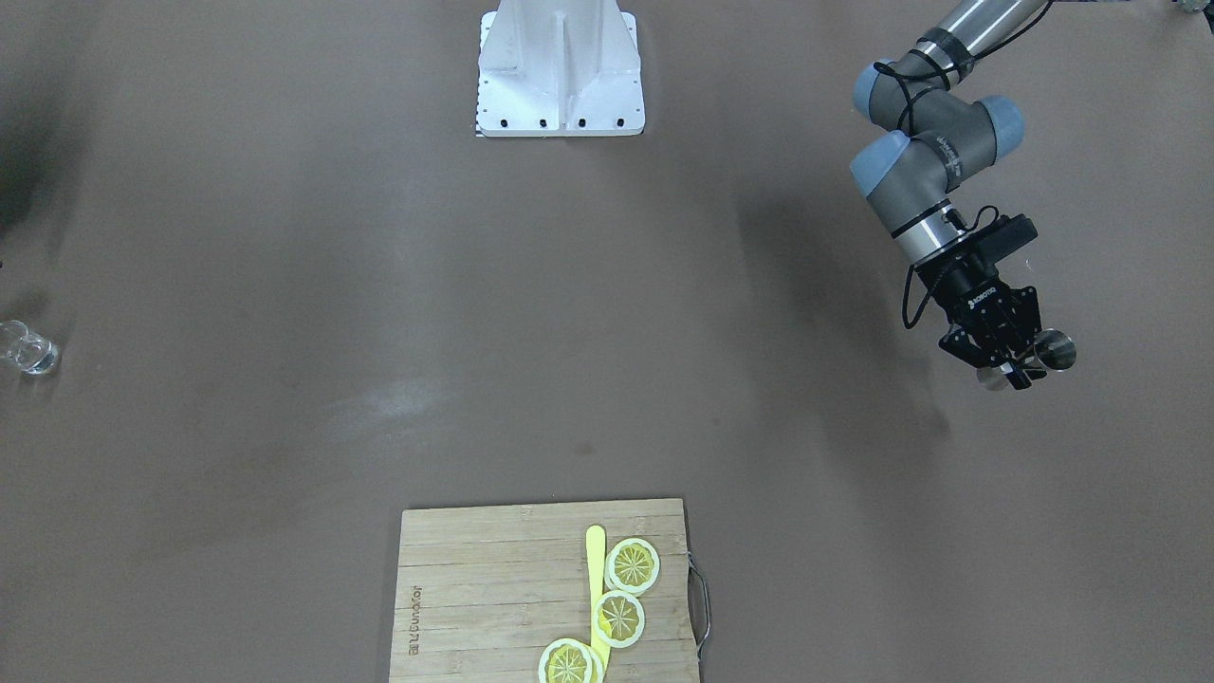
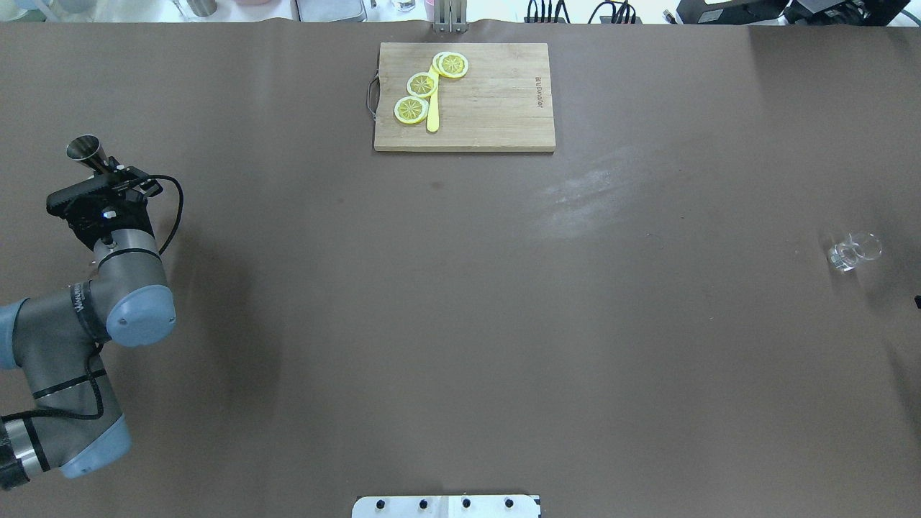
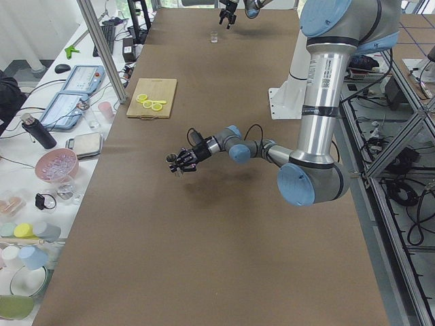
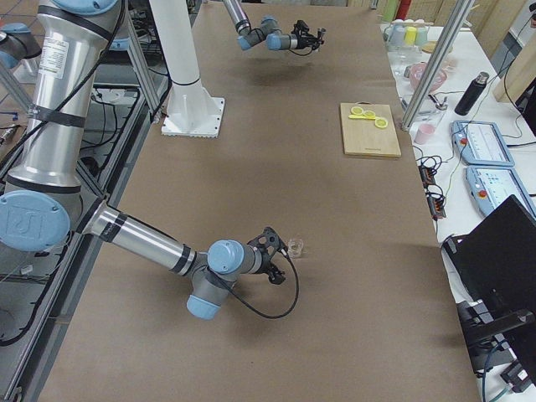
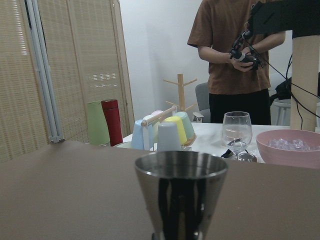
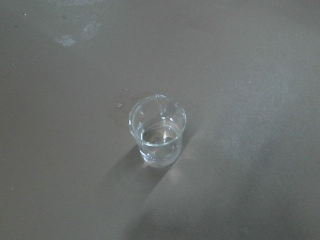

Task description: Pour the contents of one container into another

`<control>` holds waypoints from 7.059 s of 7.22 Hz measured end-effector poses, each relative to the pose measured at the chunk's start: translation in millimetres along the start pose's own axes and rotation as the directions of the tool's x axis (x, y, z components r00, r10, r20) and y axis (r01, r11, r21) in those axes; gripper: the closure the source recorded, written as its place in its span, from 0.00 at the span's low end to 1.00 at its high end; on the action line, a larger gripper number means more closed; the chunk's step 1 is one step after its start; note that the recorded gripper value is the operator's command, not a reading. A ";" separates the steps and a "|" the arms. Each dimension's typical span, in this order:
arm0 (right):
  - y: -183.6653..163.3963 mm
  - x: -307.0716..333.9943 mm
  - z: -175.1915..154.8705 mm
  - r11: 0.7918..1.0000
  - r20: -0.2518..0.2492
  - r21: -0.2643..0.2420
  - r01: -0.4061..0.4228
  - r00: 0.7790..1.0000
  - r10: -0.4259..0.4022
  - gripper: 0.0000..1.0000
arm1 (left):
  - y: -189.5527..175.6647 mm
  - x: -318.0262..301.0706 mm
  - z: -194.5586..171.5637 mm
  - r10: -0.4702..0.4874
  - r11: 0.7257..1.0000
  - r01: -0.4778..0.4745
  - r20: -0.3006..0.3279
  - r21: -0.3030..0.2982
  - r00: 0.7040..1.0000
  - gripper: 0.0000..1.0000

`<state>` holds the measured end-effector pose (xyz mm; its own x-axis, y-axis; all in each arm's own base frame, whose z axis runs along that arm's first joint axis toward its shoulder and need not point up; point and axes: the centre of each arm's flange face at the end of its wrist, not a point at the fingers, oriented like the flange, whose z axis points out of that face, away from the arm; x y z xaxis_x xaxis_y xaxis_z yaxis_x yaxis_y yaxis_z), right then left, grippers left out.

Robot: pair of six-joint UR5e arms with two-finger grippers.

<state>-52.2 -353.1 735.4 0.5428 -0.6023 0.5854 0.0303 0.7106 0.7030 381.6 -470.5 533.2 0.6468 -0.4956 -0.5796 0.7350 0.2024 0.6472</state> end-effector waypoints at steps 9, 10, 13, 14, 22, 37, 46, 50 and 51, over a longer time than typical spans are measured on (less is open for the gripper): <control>-83.8 -18.5 -35.3 0.701 -0.236 -0.422 -0.574 0.817 0.526 0.00 | -2.9 23.0 -6.0 -0.032 0.999 0.032 -0.017 -0.005 0.999 0.51; -81.5 -18.1 -43.4 0.617 -0.298 -0.451 -0.644 0.761 0.576 0.00 | -4.0 23.8 -6.8 -0.035 0.999 0.035 -0.019 -0.006 0.999 0.51; -65.1 6.1 -105.3 0.435 -0.423 -0.371 -0.821 0.566 0.707 0.00 | -5.1 24.5 -7.6 -0.038 0.999 0.038 -0.021 -0.006 0.999 0.43; -64.0 9.4 -114.5 0.436 -0.451 -0.348 -0.830 0.556 0.698 0.00 | -4.9 24.4 -7.4 -0.038 0.999 0.037 -0.020 -0.006 0.999 0.43; -74.1 23.0 -124.3 0.651 -0.400 -0.415 -0.635 0.771 0.496 0.00 | -9.8 24.1 -12.0 -0.041 0.999 0.041 -0.029 -0.003 0.999 0.03; -67.0 22.2 -126.1 0.639 -0.380 -0.414 -0.648 0.761 0.526 0.00 | -44.5 22.1 -157.9 0.198 0.951 -0.259 -0.310 -0.171 0.930 0.03; -66.5 19.1 -125.7 0.633 -0.352 -0.415 -0.654 0.757 0.551 0.00 | -102.7 64.1 -177.9 0.446 0.704 -0.707 -0.731 -0.070 0.516 0.04; -65.8 19.4 -125.6 0.631 -0.351 -0.416 -0.655 0.755 0.553 0.00 | -163.0 50.2 -119.2 0.473 0.572 -0.820 -0.820 0.007 0.323 0.04; -65.5 19.4 -125.6 0.630 -0.351 -0.416 -0.656 0.755 0.553 0.00 | -182.4 40.3 -101.4 0.462 0.550 -0.835 -0.839 0.016 0.288 0.04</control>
<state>61.8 -365.6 650.0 0.7216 0.0663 0.6891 0.0123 0.9940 -0.1085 294.3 -441.7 341.6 0.6964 0.6592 -0.2838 -0.1394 0.5121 0.8475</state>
